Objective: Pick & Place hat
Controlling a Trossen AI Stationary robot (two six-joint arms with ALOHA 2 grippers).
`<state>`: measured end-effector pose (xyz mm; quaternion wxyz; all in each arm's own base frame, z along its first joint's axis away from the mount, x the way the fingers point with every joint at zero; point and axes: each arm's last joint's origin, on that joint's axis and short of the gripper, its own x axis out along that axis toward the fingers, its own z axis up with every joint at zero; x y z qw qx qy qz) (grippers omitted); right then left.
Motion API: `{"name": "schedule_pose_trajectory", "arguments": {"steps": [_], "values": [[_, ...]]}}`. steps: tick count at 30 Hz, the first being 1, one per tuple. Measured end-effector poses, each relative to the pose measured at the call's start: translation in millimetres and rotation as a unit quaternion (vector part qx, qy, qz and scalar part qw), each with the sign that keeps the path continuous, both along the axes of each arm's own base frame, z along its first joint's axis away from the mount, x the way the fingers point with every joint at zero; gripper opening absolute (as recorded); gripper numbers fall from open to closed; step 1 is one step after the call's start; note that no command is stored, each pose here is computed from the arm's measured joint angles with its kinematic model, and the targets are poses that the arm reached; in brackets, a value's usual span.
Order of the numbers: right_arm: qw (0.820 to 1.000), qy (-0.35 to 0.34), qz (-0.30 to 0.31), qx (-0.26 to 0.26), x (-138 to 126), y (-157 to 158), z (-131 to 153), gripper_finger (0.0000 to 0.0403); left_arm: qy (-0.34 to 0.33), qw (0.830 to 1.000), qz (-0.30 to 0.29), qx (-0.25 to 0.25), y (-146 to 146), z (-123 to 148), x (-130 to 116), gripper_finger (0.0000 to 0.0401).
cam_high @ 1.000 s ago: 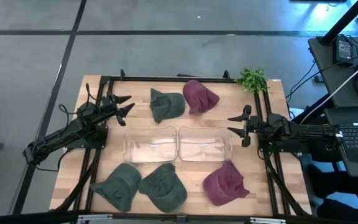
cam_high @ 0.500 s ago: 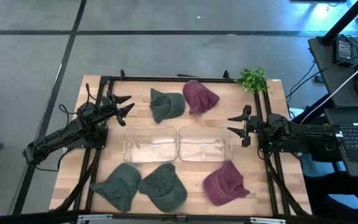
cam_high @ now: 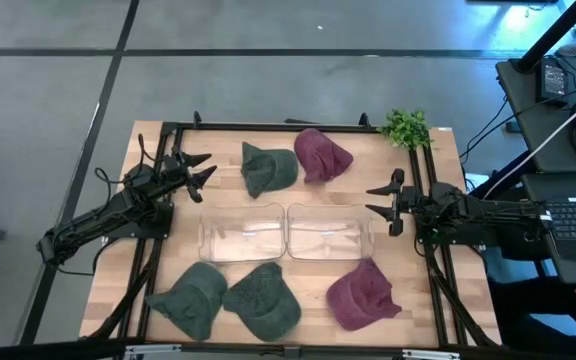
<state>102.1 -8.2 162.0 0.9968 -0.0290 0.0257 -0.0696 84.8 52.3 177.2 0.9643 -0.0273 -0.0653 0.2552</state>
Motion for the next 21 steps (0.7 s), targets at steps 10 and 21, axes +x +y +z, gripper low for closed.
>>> {"name": "schedule_pose_trajectory", "arguments": {"steps": [10, 21], "values": [[1.000, 0.000, 0.000, -0.001, 0.0, 0.0, 0.1, 0.0198, 0.000, 1.000, 0.000, 0.000, -0.1, 0.0, 0.0, 0.0203], [1.000, -0.002, -0.001, 0.014, 0.0, 0.0, 0.0, 0.0198, 0.000, 1.000, 0.000, 0.000, 0.0, 0.0, 0.0, 0.0203]]}}
